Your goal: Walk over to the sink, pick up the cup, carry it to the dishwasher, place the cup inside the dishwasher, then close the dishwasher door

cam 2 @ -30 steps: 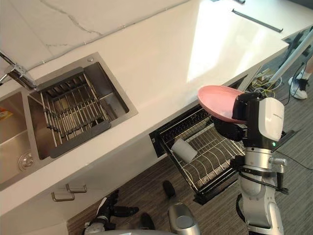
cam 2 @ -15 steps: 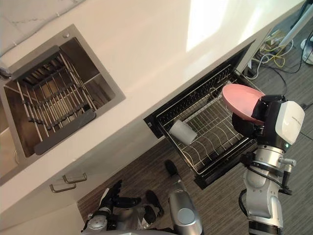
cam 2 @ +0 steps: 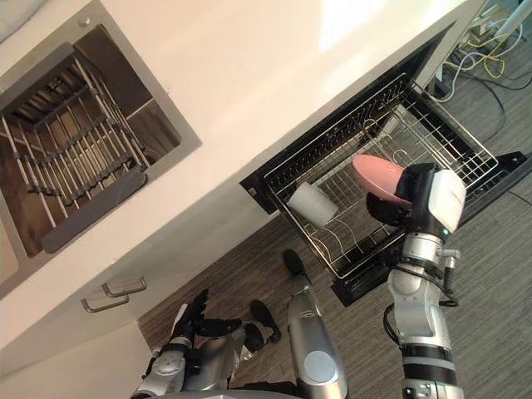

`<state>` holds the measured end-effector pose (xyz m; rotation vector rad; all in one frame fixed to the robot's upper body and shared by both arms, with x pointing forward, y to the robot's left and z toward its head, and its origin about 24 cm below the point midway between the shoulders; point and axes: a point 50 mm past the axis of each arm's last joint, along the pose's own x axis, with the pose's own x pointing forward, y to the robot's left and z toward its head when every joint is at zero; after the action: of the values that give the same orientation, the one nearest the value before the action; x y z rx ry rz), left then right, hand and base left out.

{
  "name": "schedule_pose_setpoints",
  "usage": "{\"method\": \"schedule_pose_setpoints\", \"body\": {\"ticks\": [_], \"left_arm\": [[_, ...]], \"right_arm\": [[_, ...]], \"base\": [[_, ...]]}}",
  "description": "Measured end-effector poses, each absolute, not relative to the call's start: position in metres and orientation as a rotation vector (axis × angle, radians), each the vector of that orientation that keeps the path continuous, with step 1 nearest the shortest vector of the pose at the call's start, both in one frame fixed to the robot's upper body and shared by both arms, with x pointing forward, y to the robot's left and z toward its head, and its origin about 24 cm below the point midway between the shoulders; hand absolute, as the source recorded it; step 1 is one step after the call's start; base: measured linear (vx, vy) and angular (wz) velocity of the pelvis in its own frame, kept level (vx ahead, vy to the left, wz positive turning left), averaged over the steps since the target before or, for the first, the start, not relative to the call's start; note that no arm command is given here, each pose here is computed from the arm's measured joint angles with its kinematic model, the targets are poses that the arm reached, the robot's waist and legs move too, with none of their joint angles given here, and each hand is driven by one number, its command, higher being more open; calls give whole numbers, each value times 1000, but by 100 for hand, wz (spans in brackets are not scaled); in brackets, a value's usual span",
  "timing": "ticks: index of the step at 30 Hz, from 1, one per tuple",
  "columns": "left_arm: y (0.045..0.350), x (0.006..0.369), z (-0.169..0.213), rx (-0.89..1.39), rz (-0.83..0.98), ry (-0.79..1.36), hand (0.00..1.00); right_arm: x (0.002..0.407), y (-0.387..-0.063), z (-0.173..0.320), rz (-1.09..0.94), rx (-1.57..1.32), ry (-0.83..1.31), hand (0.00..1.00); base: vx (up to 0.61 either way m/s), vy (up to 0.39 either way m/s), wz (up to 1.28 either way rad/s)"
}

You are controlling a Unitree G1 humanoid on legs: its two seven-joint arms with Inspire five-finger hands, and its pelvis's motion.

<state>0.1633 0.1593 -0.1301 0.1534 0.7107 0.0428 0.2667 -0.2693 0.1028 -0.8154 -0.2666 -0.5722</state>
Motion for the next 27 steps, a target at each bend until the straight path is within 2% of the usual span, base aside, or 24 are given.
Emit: {"method": "schedule_pose_setpoints", "body": {"ticks": [12,27], "left_arm": [[154,176,-124,150,34,669,100],[150,187,-117,130,64,622,100]], "right_arm": [[295,-266,101,-529,-831,-226,0],[303,-285,116,-675,-763,-221,0]], "base": [[13,-14,7],[13,-16,3]]}}
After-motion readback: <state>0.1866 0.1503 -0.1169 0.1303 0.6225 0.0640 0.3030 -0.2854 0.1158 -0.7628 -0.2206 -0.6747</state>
